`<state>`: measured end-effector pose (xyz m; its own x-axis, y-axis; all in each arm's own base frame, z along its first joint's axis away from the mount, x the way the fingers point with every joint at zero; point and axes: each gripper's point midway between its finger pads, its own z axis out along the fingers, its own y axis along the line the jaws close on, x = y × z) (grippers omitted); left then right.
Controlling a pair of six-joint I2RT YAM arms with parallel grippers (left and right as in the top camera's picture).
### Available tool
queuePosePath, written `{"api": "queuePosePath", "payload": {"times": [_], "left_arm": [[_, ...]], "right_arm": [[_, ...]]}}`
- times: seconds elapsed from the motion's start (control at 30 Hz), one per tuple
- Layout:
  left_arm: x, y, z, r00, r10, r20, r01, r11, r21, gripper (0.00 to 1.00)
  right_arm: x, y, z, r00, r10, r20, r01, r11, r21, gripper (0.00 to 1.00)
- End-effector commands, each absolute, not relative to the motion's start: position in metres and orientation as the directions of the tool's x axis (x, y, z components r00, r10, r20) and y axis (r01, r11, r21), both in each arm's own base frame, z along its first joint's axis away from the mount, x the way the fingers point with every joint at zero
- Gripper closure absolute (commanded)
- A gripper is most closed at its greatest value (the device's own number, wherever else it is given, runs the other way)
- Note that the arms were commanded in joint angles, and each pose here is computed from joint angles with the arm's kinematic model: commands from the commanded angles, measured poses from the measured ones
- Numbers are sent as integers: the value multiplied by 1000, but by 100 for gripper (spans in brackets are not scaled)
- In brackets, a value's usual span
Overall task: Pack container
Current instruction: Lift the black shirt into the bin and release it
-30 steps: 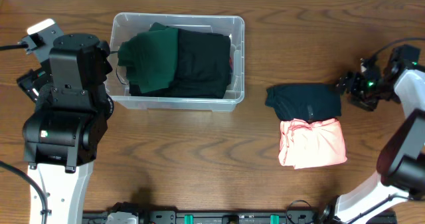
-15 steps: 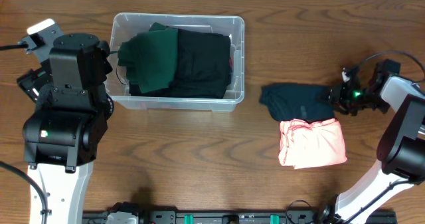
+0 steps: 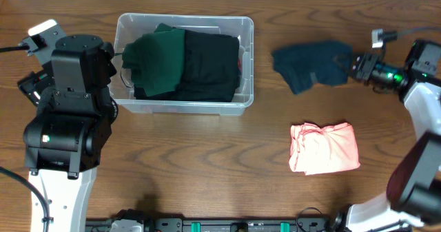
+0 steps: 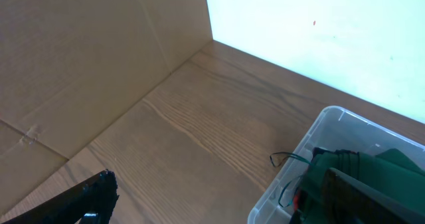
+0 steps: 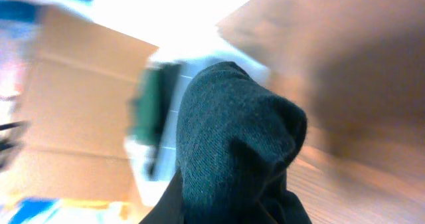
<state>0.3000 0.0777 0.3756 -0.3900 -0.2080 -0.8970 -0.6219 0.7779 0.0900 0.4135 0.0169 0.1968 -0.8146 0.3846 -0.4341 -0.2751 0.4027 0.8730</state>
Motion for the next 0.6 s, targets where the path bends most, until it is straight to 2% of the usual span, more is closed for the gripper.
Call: {"api": "queuePosePath", "payload": {"times": [0.0, 0.13, 0.3, 0.43, 0.57], "left_arm": [[298, 82, 380, -379, -202, -903, -638, 764, 98, 2], [298, 82, 380, -379, -202, -903, -638, 764, 98, 2], [298, 82, 380, -379, -202, -903, -638, 764, 98, 2], [298, 82, 380, -380, -202, -903, -638, 764, 98, 2], [298, 82, 380, -380, -202, -903, -638, 764, 98, 2]], "right_arm": [[396, 70, 258, -882, 318, -349, -291, 214, 932, 99], [408, 122, 279, -867, 293, -403, -338, 248, 908, 99], [425, 190, 303, -781, 323, -535, -455, 293, 841, 99], [431, 233, 294, -744, 366, -558, -433, 372, 821, 99], [434, 265, 259, -748, 373, -548, -355, 473, 807, 99]]}}
